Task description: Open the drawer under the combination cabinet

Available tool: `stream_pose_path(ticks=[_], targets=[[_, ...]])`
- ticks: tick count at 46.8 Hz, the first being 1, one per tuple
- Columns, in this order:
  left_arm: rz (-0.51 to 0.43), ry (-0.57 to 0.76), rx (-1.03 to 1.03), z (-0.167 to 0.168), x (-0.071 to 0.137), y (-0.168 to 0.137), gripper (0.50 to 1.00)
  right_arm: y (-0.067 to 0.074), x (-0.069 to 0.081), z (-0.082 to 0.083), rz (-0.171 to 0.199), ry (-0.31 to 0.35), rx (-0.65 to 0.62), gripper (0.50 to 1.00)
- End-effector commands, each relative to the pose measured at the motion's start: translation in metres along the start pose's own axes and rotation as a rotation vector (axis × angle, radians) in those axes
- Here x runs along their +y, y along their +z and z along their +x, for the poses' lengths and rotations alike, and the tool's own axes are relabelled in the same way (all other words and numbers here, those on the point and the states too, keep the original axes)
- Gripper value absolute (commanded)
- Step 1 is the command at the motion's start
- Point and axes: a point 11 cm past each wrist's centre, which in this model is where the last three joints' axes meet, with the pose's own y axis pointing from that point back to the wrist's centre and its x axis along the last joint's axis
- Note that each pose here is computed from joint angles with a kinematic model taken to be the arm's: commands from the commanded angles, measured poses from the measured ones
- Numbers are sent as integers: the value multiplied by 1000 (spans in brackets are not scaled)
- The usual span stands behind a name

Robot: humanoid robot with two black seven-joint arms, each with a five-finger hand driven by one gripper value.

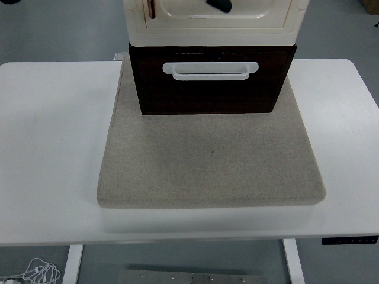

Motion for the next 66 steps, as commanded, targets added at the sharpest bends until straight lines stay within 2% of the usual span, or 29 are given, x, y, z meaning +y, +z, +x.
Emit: stream_pose_path(ticks=[1,5,14,24,36,47,66], targets=[[138,-39,-20,-11,-9,-24,1000,0,0,0,0,0,0,926],[233,-64,-22,-19,-13,-41,1000,0,0,0,0,0,0,926],[375,-85,-35,-24,-12,-63,1000,0,0,0,0,0,0,926],[499,-150,-133,-31,-14,-79,1000,0,0,0,0,0,0,926],[556,-153,-192,-30,-23,-83,1000,0,0,0,0,0,0,926],[570,-158,-207,-34,-42,-84,1000,0,0,0,0,0,0,926],[595,-122,-174,-46,-64,-99,1000,0,0,0,0,0,0,926]])
